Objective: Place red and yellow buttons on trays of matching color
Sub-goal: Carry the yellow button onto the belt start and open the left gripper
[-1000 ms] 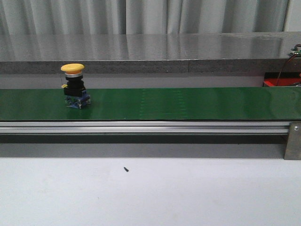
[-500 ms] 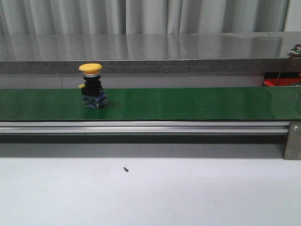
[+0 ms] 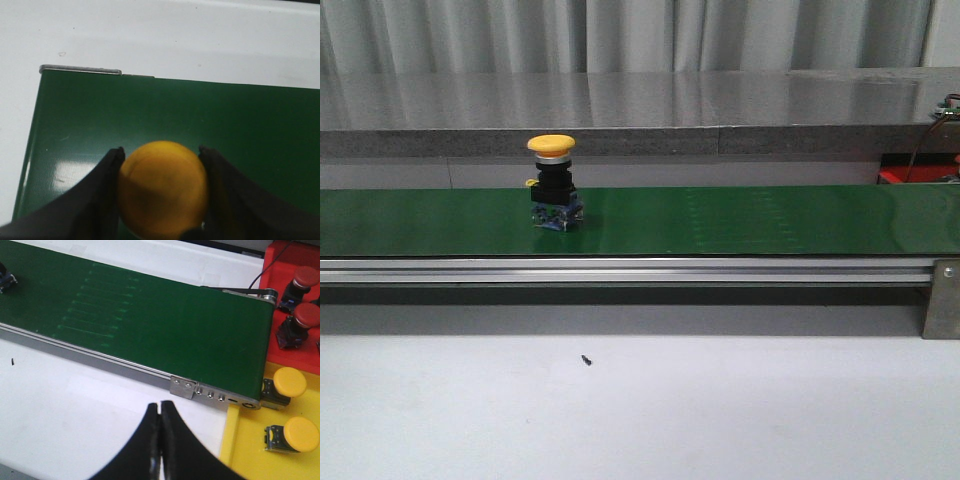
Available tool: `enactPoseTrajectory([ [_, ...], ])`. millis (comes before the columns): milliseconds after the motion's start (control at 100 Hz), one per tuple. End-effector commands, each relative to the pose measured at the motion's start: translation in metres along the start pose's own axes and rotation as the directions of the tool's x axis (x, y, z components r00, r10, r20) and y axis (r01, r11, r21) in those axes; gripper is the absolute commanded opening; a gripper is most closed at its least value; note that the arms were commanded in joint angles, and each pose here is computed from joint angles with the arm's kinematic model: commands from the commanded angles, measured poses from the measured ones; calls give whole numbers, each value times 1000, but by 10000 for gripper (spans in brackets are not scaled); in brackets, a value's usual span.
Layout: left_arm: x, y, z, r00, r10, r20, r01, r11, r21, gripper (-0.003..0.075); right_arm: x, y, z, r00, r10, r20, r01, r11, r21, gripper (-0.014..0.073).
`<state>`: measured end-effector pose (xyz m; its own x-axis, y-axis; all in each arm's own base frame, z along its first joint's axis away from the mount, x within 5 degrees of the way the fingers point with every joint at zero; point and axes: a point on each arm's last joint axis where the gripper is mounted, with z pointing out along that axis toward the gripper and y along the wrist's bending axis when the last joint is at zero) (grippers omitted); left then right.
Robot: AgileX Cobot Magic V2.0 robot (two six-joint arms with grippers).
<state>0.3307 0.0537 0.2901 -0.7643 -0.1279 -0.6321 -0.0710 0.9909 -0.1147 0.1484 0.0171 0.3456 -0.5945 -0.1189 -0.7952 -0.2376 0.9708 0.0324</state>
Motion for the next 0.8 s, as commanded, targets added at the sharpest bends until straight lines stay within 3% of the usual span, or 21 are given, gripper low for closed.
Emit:
enactPoseTrajectory([
  [0,-17,-6,-8,991,25,131,-23,1000,-17,102,-11,0,-8,996,-4,84,4,1000,11,-68],
  [310,-9,-3,26,998,36,46,-35,999,-17,134,-10,1,-8,997,-4,75,4,1000,8,-68],
  [380,-8,-4,26,998,57,37,-57,998,-13,230,-10,1,-8,998,-4,70,4,1000,6,-68],
  [500,-8,-5,25,997,64,41,-63,998,-8,526,-9,1,-8,998,-4,62,4,1000,3,-68],
  [600,-11,-8,17,997,42,67,-43,999,6,699,-8,1,-8,998,-4,57,4,1000,1,-66],
  [660,-13,-10,8,995,38,92,-39,999,10,712,-8,2,-8,999,-4,49,4,1000,-3,-66],
  [790,-20,-18,-20,984,55,169,-59,998,15,660,-6,2,-8,999,-4,35,5,1000,-8,-66],
])
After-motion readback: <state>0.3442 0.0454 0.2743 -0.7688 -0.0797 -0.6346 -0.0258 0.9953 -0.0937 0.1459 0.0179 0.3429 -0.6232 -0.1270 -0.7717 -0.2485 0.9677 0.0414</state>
